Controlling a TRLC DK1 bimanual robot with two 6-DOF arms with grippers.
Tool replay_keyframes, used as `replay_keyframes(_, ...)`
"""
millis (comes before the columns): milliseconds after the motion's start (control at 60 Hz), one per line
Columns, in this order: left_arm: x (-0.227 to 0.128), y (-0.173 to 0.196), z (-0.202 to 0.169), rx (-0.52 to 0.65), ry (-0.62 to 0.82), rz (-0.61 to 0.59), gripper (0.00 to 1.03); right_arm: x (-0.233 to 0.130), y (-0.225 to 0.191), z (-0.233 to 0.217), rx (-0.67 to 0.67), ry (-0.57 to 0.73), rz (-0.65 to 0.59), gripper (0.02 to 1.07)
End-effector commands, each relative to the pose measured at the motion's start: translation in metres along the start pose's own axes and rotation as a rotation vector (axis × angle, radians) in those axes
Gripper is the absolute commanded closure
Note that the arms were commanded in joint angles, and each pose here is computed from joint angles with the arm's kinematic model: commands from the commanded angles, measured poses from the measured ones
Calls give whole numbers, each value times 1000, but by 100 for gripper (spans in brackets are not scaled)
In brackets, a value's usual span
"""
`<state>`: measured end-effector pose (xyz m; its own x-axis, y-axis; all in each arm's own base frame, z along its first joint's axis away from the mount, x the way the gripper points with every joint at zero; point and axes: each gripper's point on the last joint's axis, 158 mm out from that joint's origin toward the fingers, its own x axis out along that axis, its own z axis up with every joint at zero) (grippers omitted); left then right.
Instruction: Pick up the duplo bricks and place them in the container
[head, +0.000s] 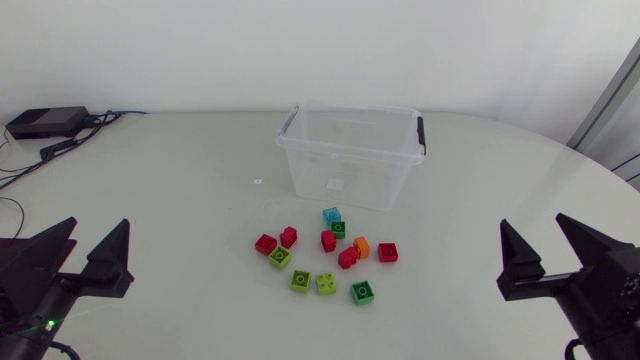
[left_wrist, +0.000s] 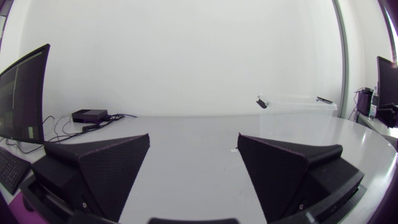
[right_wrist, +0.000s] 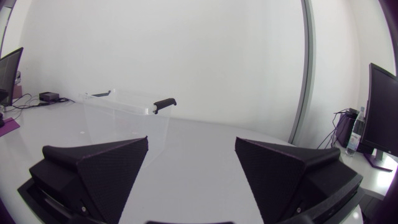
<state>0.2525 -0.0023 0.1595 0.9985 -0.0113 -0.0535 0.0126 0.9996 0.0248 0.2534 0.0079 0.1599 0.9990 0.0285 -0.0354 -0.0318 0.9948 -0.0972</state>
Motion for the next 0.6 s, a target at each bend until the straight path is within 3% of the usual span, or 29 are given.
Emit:
replay_keyframes(0,0,0,-1,-21,-11,2,5,1,4,-11,18,20,15,6)
replay_keyframes(250,-4,0,23,-23,-57,0,5,0,4,-7,17,11,15,6)
replay_keyframes(583,-15,-1,63,-32,-100,-8,8,-6,0,31,16,-32,12,7)
